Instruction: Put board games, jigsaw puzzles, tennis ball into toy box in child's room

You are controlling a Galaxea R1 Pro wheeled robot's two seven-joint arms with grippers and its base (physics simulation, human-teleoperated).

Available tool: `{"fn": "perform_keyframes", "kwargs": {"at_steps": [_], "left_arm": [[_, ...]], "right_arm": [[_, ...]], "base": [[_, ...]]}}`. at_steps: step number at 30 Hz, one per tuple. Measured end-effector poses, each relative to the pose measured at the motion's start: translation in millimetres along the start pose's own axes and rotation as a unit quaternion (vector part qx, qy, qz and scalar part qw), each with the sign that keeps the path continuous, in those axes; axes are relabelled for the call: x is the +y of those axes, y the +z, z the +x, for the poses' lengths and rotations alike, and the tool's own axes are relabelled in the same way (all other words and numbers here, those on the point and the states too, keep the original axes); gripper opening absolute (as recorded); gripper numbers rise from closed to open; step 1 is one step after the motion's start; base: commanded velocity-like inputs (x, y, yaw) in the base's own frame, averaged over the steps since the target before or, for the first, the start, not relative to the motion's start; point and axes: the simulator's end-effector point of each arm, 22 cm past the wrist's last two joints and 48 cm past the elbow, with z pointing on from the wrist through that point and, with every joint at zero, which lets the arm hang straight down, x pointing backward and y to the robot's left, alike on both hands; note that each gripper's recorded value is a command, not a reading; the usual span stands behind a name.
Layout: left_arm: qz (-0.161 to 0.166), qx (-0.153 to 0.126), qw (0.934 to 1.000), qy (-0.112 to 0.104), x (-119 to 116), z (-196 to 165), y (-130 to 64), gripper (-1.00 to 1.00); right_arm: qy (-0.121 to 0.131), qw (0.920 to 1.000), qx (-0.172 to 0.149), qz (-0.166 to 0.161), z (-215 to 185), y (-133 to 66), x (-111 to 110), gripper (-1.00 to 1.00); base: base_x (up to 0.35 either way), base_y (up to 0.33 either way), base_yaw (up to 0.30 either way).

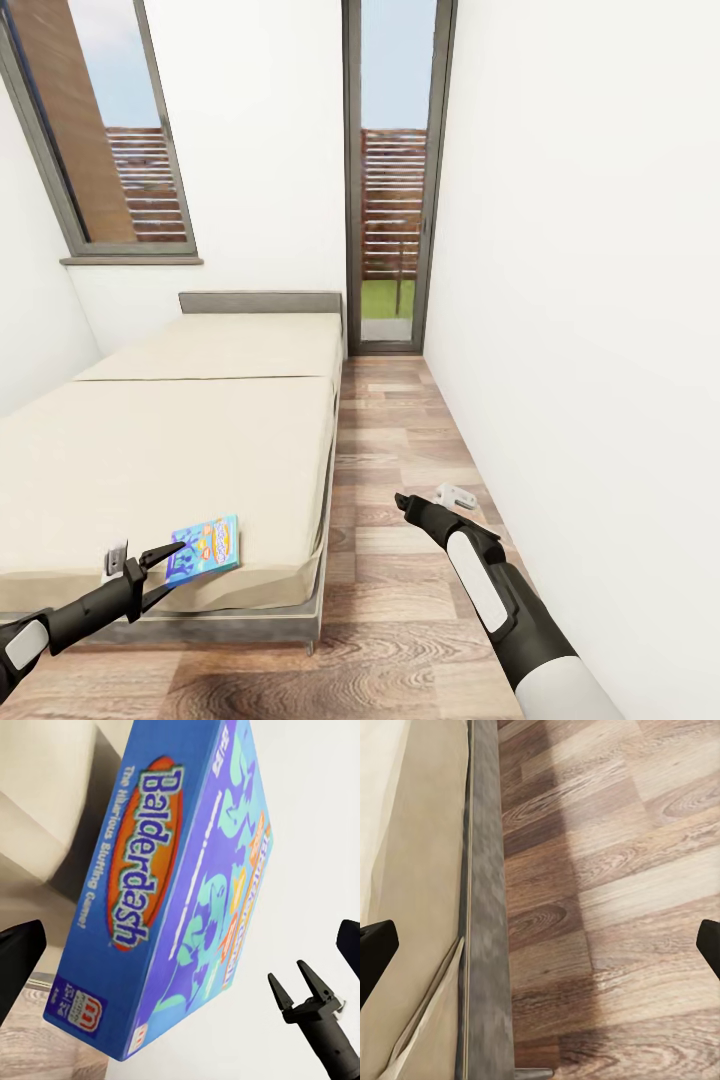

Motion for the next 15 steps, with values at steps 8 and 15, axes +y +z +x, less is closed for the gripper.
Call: {"fn": "perform_keyframes", "kwargs": {"at_steps": [8, 15], "left_arm": [[-0.003, 0.001, 1.0, 0.002, -7.5, -1.7, -0.2, 1.0], [-0.003, 0.001, 1.0, 0.002, -7.5, -1.7, -0.2, 1.0]], "right_arm": [[0.0, 1.0, 0.0, 0.0, -7.3, -3.0, 4.2, 1.0], [0.0, 1.0, 0.0, 0.0, -7.4, -3.0, 4.2, 1.0]], "base": [[0.0, 0.0, 0.0], [0.0, 0.0, 0.0]]}}
